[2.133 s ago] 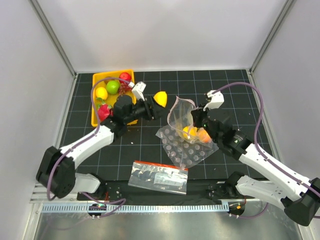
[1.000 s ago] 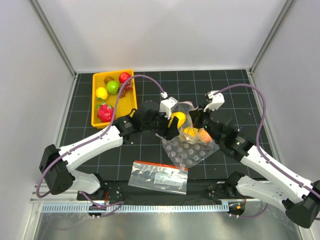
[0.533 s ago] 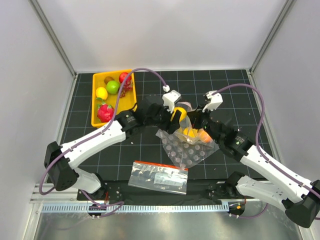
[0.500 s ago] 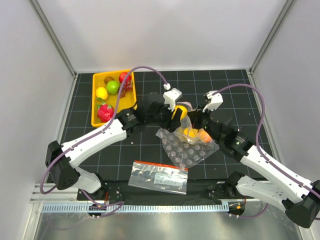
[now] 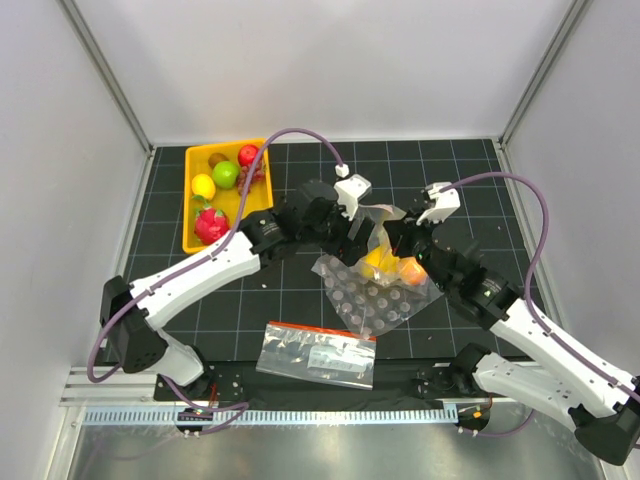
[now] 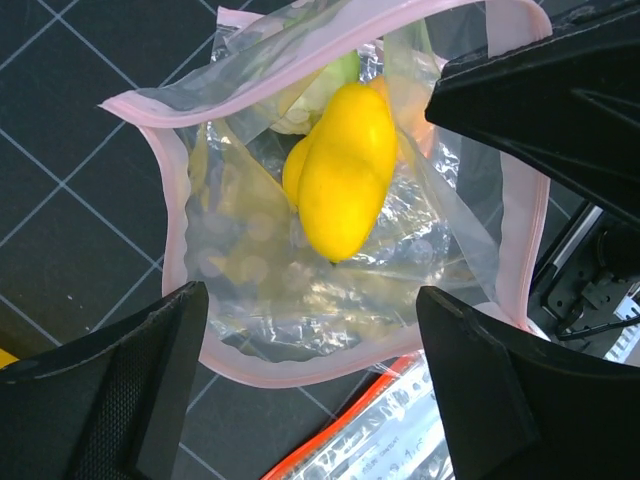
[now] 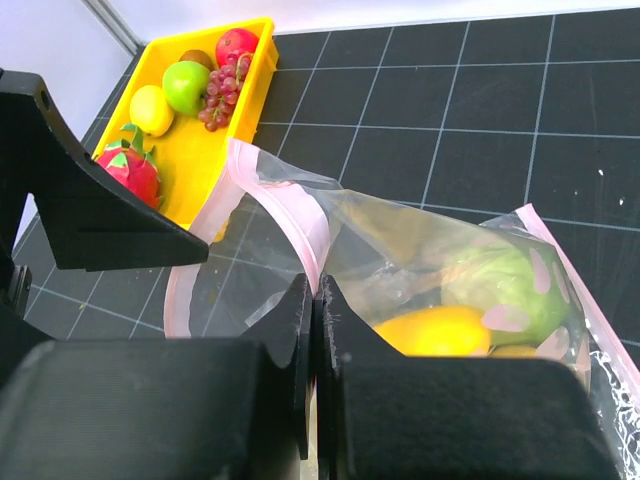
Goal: Place the food in the zip-top bag and seal the zipper
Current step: Place the fake fruit in the zipper food storage bag.
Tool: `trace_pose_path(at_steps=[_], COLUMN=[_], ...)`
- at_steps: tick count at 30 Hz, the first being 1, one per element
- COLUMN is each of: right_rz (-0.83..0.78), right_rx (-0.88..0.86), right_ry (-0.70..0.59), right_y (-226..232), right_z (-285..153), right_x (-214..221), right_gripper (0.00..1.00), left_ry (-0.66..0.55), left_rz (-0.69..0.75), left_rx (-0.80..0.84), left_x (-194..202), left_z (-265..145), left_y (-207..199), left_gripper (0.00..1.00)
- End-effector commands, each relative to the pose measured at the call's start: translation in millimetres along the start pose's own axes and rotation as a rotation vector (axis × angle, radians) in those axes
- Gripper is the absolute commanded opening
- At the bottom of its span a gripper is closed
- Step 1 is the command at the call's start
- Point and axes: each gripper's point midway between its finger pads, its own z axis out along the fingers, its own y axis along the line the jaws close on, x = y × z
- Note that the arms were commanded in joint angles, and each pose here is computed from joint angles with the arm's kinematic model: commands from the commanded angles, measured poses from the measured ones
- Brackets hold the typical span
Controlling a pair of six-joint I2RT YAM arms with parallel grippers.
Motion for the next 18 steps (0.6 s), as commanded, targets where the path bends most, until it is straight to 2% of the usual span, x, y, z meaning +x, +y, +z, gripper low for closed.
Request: trace_pose_path(at_steps=[1,3,5,7,8,10,12,13,16,18], right_rz=[0.033,0.035,0.039,0.042,0.042,0.045,0.046,0.045,0.041,0.039], right_rx=[0.009,0.016,0.028,0.029,0.033,0.036,0.038,0.039,0.044,0.051], right_ry=[-0.061,-0.066,-0.074,-0.080,-0.080,-0.085,-0.084,-0.082,-0.080,-0.079], right_y=[0.3,-1.4,-3.5,-4.1,-5.1,-6.1,-6.3,-6.5,-7.2,-8.6], right_z=[-4.8,-5.8,-6.4,-8.3,-8.1,-8.7,-7.8,-7.5,-4.9,-2.7], right_x=[-16.5,-17.6,-19.3,-20.9,-20.6,-20.7,-20.0,-19.3,-16.8,-14.2], right_gripper=[0.01,0.01,0.01,0.01,0.01,0.01,0.01,0.01,0.01,0.01], left_ry=[-0.043,-0.054,-0.128,-0.168,-0.221,-0.248,-0.315,-0.299,-0.351,-0.361], left_rz=[0.009,0.006,0.006,-0.001,-0.009,-0.015,-0.022,-0.020,-0.035,-0.069], left_rx=[-0.002,-0.034,-0.051,-0.059,-0.068,-0.095,-0.165,-0.202,-0.366,-0.467], left_x=[-19.5,-18.9,-32.0,-28.9,-35.3,-24.3,-28.2,-15.5,-14.5,-7.4], left_z=[-7.4,-11.8,-30.0,-39.2,-56.4,-61.1,-76.5,-73.2,-84.5,-86.2], left_y=[-4.4,0.6,1.0,4.1,5.8,13.4,27.0,35.3,65.6,86.2], left_gripper=[0.87,0.87,0.87,0.88,0.88,0.88,0.89,0.90,0.98,1.00])
